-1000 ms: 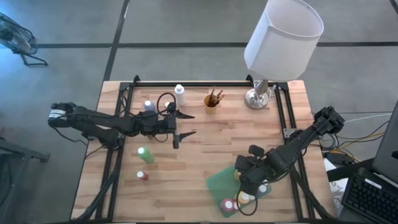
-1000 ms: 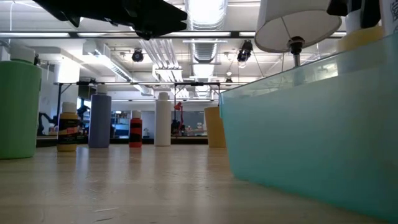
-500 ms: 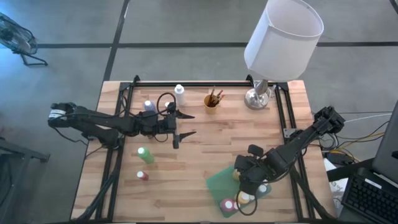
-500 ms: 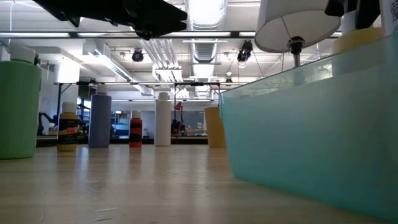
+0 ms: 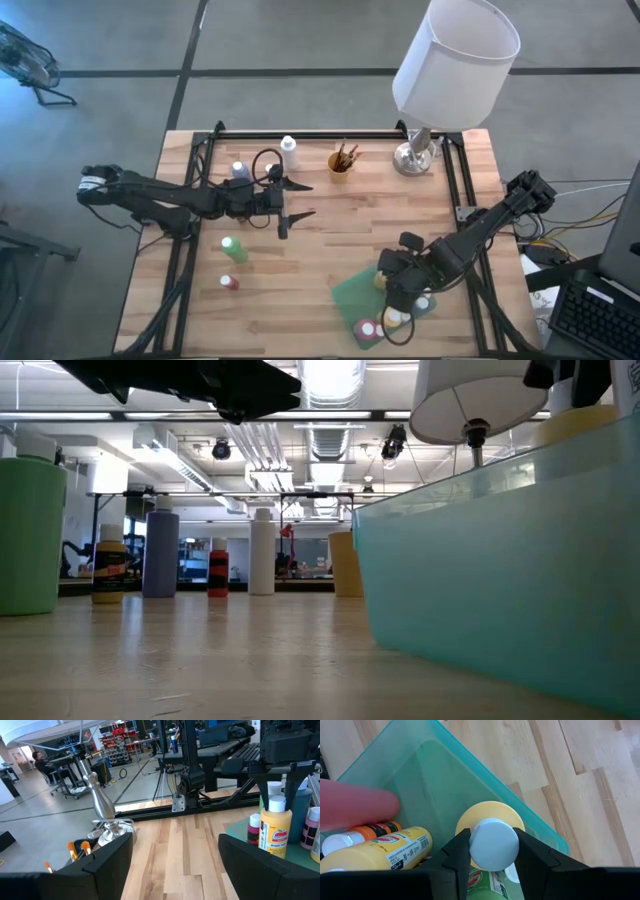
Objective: Pick & Place Paint Supplies
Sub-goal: Put the yellow paint bottle into the green bin, then put the red paint bottle into the green bin
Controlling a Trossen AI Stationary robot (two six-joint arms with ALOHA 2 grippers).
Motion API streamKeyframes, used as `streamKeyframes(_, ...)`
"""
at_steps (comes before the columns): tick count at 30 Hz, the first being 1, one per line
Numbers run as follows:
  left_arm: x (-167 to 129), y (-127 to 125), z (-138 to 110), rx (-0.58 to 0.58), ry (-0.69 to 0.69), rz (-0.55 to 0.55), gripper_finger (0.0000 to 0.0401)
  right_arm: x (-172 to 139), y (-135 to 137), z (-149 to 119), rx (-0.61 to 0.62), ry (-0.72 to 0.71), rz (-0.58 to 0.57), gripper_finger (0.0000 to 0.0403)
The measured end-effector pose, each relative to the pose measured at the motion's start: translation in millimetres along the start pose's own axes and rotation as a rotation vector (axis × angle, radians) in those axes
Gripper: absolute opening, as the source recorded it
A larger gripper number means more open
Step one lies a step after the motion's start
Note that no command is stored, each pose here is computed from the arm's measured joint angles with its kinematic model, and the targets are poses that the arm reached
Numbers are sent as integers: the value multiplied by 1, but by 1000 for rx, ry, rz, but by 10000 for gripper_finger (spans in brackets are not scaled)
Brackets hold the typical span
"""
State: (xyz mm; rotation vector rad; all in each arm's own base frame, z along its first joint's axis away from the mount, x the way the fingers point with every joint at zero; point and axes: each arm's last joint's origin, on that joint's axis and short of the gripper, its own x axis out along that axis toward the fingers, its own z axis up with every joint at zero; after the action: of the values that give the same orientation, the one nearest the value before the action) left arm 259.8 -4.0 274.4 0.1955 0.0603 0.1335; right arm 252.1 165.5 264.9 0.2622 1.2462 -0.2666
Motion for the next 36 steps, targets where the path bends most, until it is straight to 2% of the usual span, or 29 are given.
streamKeyframes(9,0,0,0,0,0,0,296,-5,0,1,2,2,14,183)
streamKeyframes(27,0,0,0,0,0,0,296,-12,0,3,4,11,12,293)
streamKeyframes(36,0,0,2,-11,-16,3,296,-53,9,21,-11,-85,121,320)
